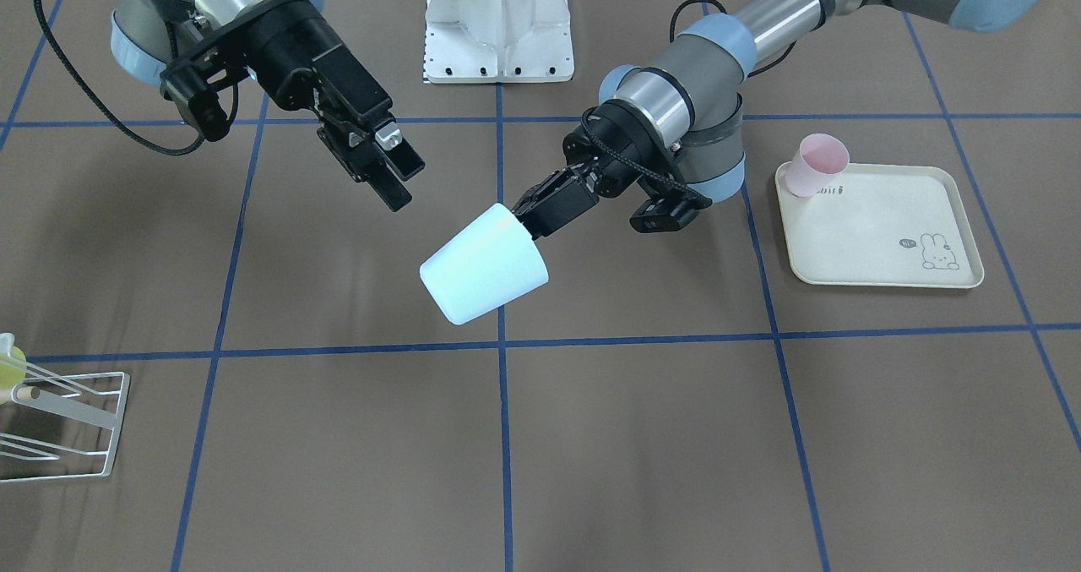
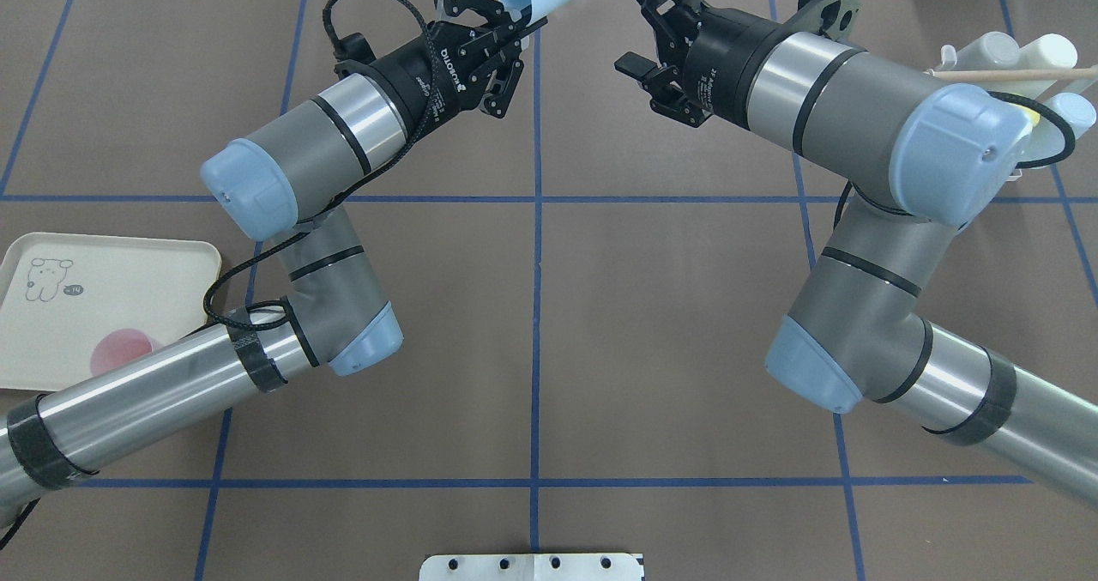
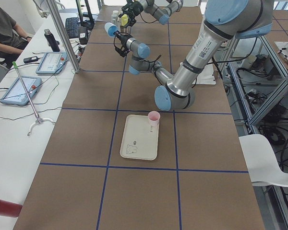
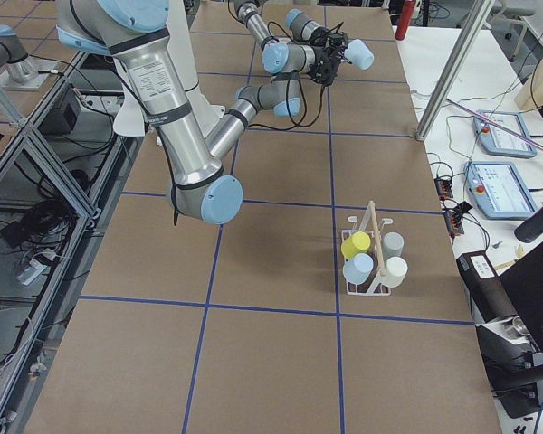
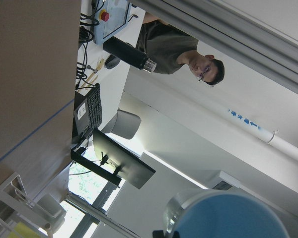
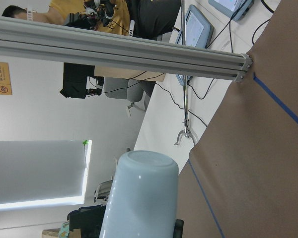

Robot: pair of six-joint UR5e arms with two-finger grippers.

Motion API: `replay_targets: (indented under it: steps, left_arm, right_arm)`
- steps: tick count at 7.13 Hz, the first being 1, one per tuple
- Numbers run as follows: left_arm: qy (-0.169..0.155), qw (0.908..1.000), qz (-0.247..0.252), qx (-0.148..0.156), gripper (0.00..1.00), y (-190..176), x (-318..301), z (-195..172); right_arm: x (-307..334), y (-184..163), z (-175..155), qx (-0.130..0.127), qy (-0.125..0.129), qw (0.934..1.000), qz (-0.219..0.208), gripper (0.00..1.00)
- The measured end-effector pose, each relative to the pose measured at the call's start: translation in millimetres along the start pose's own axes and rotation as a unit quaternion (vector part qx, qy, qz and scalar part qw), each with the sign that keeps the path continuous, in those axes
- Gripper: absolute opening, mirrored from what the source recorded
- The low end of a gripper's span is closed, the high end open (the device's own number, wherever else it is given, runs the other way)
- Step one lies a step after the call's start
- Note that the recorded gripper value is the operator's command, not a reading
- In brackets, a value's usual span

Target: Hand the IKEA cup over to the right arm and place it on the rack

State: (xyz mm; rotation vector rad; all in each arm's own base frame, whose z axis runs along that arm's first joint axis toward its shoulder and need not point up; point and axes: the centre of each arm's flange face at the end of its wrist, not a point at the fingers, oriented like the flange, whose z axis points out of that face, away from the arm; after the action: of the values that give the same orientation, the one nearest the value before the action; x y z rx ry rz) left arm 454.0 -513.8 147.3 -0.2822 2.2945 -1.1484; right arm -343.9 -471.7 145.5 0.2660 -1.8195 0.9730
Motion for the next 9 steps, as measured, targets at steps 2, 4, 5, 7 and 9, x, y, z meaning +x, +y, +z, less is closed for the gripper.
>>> replay_targets:
  steps: [2,4,5,7,9]
  left_arm:
    - [-0.004,0.9999,-0.006,-0.009,0.0,14,-8,4]
    - [-0.005,0.9998,-0.011,-0.015,0.0,23,-11,7]
    - [-0.005,0.9998,-0.012,-0.017,0.0,26,-12,7]
    - [-0.006,0.9997,-0.014,-0.021,0.0,31,-14,6]
    - [-0.005,0.9994,-0.019,-0.027,0.0,39,-16,5]
  right_arm:
    - [1,-8,2,0.012,-0.001,0.9999,0.004,1.0]
    - [2,-14,4,0.019,0.001,0.9998,0.003,1.0]
    - [3,-16,5,0.021,0.002,0.9998,0.003,1.0]
    - [3,-18,5,0.022,0.003,0.9997,0.002,1.0]
    - [3,-17,5,0.022,0.002,0.9997,0.002,1.0]
